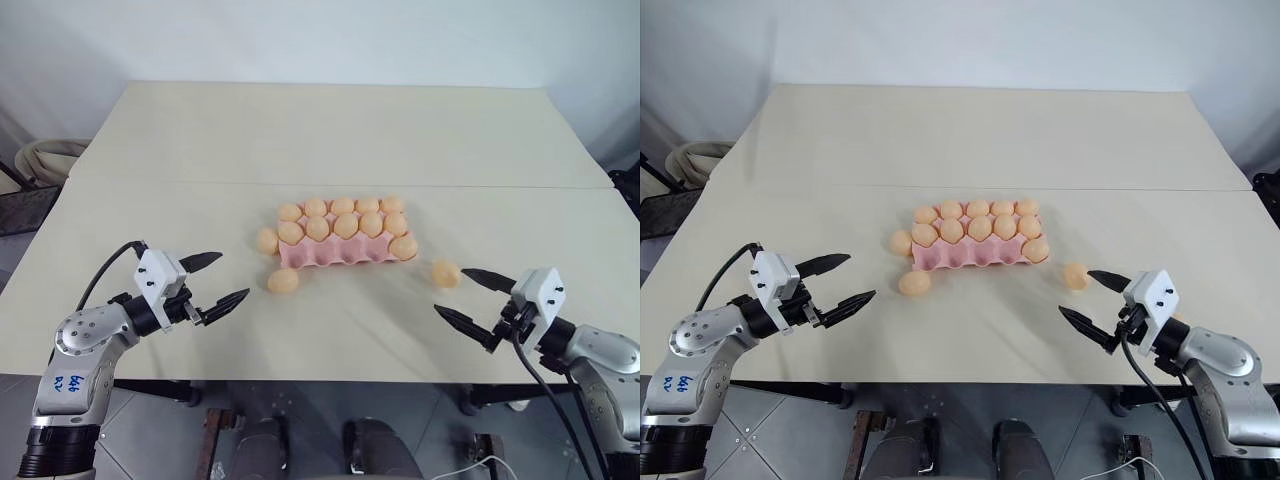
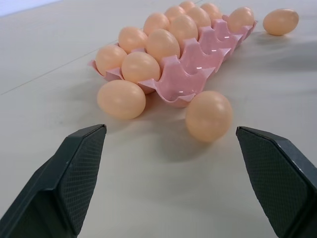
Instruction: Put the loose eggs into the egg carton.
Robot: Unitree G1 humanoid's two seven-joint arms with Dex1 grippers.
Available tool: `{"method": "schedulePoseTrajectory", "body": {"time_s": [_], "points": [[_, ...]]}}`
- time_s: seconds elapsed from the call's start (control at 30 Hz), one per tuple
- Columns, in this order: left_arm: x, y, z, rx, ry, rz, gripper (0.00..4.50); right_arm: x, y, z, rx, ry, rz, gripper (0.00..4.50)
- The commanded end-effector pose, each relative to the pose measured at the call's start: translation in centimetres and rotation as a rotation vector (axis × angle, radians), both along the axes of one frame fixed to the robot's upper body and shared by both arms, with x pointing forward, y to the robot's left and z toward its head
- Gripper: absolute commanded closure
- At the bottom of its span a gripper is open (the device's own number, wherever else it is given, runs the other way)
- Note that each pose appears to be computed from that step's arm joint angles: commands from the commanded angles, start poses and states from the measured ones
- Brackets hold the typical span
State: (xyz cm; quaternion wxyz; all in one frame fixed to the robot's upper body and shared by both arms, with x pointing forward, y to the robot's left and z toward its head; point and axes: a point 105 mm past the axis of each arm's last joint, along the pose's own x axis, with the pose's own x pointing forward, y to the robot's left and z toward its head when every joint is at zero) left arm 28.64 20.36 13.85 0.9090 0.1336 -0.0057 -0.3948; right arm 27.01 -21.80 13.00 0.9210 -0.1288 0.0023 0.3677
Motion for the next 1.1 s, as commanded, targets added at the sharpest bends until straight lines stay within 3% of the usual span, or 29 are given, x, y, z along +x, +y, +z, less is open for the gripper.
{"method": "schedulePoseTrajectory", "body": {"time_s": [0.03,0.23,0.47,0.77,1.1], "points": [[-0.3,-0.5,0.9,-0.014,-0.029,-0.027,0.03,0.1,-0.1,0.9,0.011,-0.049,-0.014,0.0],[0.1,-2.0,1.1,-0.042,-0.02,-0.107,0.03,-0.3,-2.2,2.0,0.056,-0.089,-0.153,0.0],[1.1,-4.2,1.2,-0.029,0.0,-0.261,0.03,-4.4,-7.4,2.9,0.03,-0.116,-0.408,0.0],[1.4,-6.0,1.8,-0.007,0.002,-0.405,0.03,-9.1,-11.2,1.1,-0.023,0.067,-0.599,0.0],[1.0,-5.0,2.5,0.005,-0.027,-0.373,0.03,-8.0,-11.9,0.7,-0.02,0.225,-0.56,0.0]]}}
